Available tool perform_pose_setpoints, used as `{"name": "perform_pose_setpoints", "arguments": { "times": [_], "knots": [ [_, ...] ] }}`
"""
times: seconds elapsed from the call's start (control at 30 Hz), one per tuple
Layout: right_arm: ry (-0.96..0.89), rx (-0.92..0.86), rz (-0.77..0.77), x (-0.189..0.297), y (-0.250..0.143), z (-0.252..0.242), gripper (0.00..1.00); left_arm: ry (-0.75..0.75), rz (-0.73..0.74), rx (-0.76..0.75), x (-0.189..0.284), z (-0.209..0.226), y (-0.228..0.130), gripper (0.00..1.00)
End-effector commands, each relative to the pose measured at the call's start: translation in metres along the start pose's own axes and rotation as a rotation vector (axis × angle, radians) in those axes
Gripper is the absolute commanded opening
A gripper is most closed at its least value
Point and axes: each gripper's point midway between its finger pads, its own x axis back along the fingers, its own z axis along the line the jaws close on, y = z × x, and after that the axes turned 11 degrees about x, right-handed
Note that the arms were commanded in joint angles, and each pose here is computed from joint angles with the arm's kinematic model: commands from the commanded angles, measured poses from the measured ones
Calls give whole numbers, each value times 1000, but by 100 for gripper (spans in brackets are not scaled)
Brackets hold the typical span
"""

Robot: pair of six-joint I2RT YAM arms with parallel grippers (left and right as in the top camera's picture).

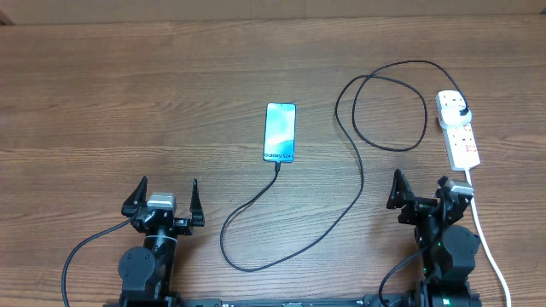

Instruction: Plug charger to phone and switch on socket

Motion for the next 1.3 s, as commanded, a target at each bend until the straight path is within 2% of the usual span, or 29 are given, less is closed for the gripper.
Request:
{"name": "perform_pose_setpoints", "arguments": {
  "times": [0.0, 0.33, 1.27],
  "knots": [
    [1, 29, -55, 3, 9, 1, 100, -4, -6, 7, 0, 0, 0, 100],
    [22, 35, -171, 13, 35, 6, 100, -4, -6, 7, 0, 0, 0, 100],
    [39, 60, -172, 14, 35, 11, 100, -4, -6, 7, 0, 0, 0, 100]
  ]
}}
